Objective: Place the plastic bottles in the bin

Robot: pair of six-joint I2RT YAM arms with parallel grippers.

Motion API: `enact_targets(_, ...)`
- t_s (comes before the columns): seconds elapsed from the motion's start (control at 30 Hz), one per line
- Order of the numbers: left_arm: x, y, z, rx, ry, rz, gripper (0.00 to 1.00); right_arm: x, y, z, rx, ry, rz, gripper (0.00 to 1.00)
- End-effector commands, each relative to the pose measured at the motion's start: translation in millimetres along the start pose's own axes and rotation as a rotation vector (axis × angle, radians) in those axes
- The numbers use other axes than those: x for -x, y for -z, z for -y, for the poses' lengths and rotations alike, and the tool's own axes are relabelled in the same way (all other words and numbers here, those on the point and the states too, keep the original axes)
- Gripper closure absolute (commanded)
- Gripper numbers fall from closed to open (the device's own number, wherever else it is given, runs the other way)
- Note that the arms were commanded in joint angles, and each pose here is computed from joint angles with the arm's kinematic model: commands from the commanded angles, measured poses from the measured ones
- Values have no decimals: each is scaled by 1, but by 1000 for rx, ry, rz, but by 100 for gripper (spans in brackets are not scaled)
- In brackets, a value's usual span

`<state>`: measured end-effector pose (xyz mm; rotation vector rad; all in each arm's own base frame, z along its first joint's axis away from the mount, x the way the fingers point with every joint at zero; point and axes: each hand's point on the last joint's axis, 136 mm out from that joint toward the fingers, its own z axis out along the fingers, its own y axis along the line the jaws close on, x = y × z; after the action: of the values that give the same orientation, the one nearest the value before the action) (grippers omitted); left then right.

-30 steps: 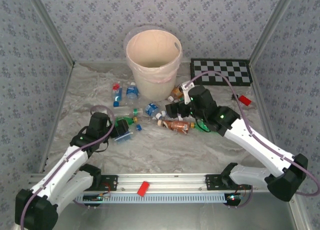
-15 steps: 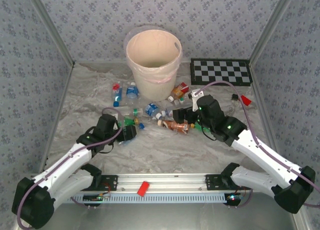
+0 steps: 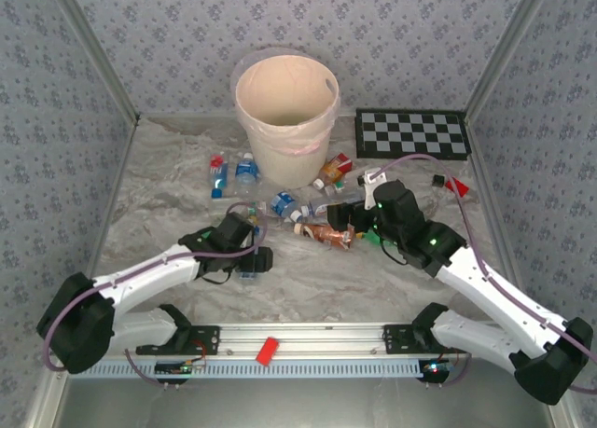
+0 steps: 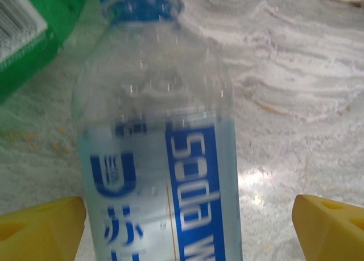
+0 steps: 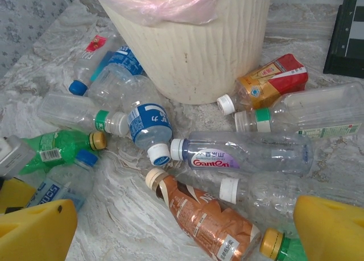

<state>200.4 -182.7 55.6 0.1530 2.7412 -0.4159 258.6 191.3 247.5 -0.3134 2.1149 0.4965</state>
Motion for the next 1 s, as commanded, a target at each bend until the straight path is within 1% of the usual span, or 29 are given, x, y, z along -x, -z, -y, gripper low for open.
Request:
enact_targets(0.0,8,1,-3,64,-13,-9,8,-6,5,7,-20,-22,2,0)
enact_targets(0.3,12,-15,-11,207,-21,-115,23,-14,12,13,-21,-27,1,0)
enact_targets(0.4,12,-17,-12,219,-17,-127,28,-16,15,15,-19,-29,5,0)
enact_targets(0.47,12,-17,-12,222,-18,-127,30,-17,17,15,-14,-26,8,0)
enact_targets(0.6,10,-14,-8,210,-19,-134,42,-20,21,18,-15,-28,11,0)
enact_targets(0.8,14,1,5,189,-33,-106,44,-21,28,20,-12,-36,33,0)
enact_targets(0.87,15,14,9,189,-42,-101,44,-21,33,22,-14,-36,39,0)
enact_targets(0.97,32,41,22,149,-43,-29,45,-22,41,25,-22,-28,53,0)
